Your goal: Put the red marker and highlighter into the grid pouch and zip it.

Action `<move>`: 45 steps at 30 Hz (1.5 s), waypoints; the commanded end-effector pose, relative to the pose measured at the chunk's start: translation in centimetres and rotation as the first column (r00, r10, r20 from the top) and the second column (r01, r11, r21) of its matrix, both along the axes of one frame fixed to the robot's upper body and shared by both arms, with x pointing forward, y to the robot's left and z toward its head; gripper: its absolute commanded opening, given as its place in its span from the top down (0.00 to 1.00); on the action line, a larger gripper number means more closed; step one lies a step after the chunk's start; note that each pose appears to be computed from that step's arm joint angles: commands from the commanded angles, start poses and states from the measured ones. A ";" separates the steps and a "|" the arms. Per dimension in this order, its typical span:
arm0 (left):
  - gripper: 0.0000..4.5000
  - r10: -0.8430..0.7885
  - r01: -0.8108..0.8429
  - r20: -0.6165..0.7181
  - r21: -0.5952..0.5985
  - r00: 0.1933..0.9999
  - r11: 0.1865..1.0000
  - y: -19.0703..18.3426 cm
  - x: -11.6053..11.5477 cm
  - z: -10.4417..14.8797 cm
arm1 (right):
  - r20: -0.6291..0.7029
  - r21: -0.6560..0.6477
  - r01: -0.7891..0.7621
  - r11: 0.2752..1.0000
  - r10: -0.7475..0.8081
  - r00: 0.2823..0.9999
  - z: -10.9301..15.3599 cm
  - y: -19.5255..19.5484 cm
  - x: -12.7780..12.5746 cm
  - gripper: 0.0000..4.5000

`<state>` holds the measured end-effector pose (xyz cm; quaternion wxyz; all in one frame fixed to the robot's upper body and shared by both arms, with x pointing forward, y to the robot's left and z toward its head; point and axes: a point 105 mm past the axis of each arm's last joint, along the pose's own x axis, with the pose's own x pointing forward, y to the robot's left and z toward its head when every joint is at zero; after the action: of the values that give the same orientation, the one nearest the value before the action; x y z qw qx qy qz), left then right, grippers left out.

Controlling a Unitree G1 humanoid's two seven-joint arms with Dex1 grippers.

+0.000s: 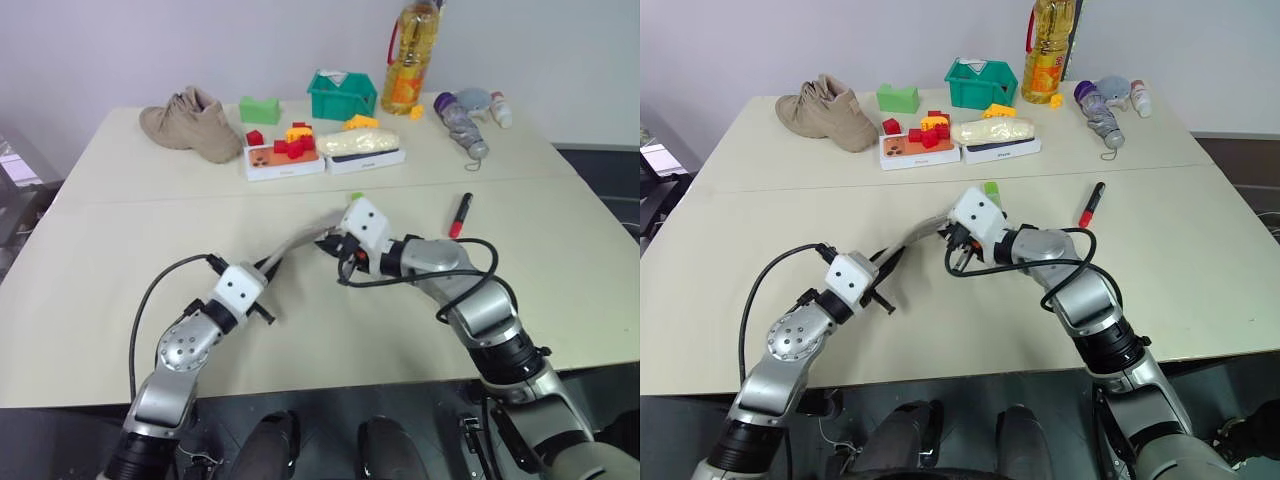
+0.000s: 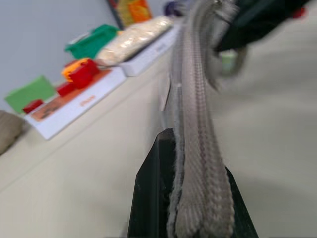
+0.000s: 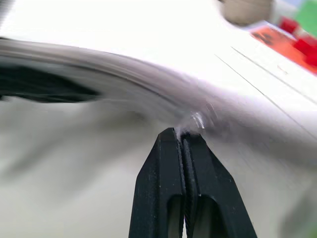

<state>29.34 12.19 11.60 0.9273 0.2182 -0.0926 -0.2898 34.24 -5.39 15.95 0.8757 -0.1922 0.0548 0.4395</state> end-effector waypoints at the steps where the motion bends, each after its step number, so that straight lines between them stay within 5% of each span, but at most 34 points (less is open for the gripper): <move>1: 1.00 -0.069 0.069 0.053 0.011 0.996 0.998 -1.2 -0.7 1.3 | 0.027 0.014 0.008 1.000 -0.009 1.000 1.2 -0.1 0.2 0.99; 27: 1.00 -0.058 0.058 0.043 0.004 0.997 0.998 -5.3 1.3 0.9 | 0.021 -0.107 -0.323 0.940 0.327 0.945 0.8 4.8 -5.9 0.99; 45: 1.00 0.003 0.001 0.048 -0.084 0.999 0.996 -5.4 2.2 2.1 | -0.010 -0.128 -0.379 0.916 0.381 0.925 0.3 5.8 -6.1 0.99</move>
<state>31.41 7.38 11.87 0.9343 0.1964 -0.0956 -0.2817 29.93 -1.51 15.68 0.7947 -0.2578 0.0647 0.5457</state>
